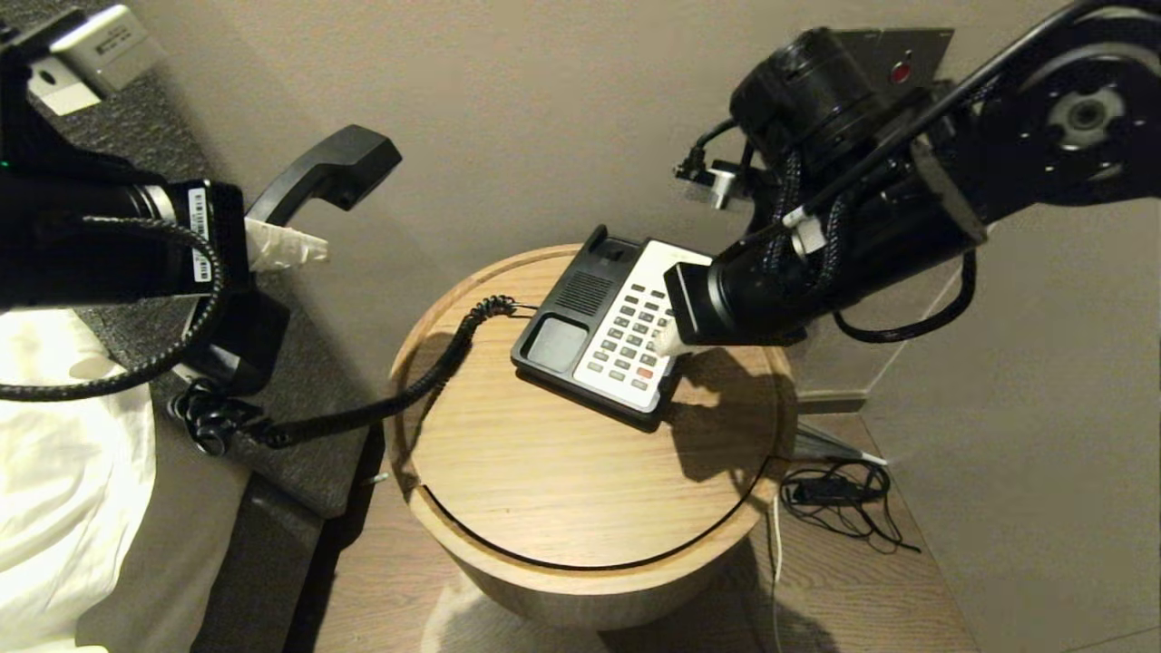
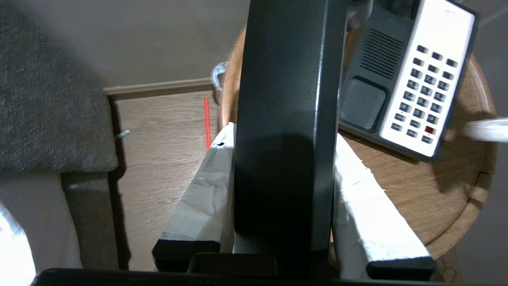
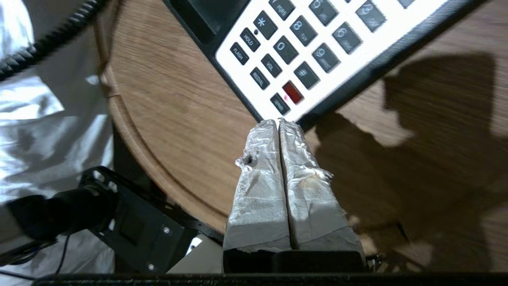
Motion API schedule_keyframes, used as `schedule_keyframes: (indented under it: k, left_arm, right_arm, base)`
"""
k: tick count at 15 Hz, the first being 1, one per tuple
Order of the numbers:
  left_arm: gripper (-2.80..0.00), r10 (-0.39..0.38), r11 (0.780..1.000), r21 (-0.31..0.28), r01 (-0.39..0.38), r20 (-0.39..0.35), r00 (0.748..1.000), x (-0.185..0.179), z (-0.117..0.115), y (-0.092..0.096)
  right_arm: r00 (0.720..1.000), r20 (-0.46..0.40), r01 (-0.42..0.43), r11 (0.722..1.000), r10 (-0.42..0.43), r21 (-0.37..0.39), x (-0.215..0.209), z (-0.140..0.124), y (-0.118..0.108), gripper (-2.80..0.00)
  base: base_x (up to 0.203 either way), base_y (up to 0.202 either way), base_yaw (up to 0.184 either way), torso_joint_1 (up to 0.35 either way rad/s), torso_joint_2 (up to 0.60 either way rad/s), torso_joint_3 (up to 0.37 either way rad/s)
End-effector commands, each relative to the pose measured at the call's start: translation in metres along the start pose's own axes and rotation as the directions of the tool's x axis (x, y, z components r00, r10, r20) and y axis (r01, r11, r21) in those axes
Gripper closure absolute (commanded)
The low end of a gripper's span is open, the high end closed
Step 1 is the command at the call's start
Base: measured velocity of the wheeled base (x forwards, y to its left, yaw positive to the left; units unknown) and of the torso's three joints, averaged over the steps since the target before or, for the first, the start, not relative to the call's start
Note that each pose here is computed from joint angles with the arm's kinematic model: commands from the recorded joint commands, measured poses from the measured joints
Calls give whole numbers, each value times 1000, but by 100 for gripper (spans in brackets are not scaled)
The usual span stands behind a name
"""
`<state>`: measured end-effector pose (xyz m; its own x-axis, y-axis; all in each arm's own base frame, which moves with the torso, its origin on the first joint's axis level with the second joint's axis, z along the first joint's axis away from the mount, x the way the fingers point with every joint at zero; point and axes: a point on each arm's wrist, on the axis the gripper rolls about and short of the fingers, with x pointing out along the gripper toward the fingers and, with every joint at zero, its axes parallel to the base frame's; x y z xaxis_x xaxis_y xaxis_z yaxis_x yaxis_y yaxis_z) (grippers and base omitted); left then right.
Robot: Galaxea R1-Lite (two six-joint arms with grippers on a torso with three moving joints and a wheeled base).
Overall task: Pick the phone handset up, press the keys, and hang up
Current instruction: Dial the number, then put the handset back
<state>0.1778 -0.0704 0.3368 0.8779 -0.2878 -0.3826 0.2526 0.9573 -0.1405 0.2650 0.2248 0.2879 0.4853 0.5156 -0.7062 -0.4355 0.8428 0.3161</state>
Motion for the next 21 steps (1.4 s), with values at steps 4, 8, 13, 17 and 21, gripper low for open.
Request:
schedule_keyframes:
  k: [4,8,13,17,21]
  left_arm:
    - [0,-30,999,23,31,-43,999,11,-5,-8]
    - [0,-94,991,80,103,-110,989,38,-12,-32]
    - [0,-145,977,145,155,-79,986,77,-6,-63]
    - [0,-97,975,185,123,-144,985,114,-21,-80]
    - [0,-61,967,242,83,-96,993,150,-26,-97]
  right_arm:
    - [982,184,-47,999,45,11,-94,-4,-2,0]
    - [910,414,-31,997,-3,77,-202,-34,-28,0]
    - [757,636,-5,972,-151,236,-299,-118,-42,0]
    - [734,662,-112,933,-154,342,-304,-172,-44,0]
    - [709,693,-141,936,-131,322,-315,-186,-39,0]
  base:
    - [0,0,0,0,0,0]
    - [0,0,0,0,0,0]
    - [0,0,0,0,0,0]
    - [0,0,0,0,0,0]
    - [0,0,0,0,0,0]
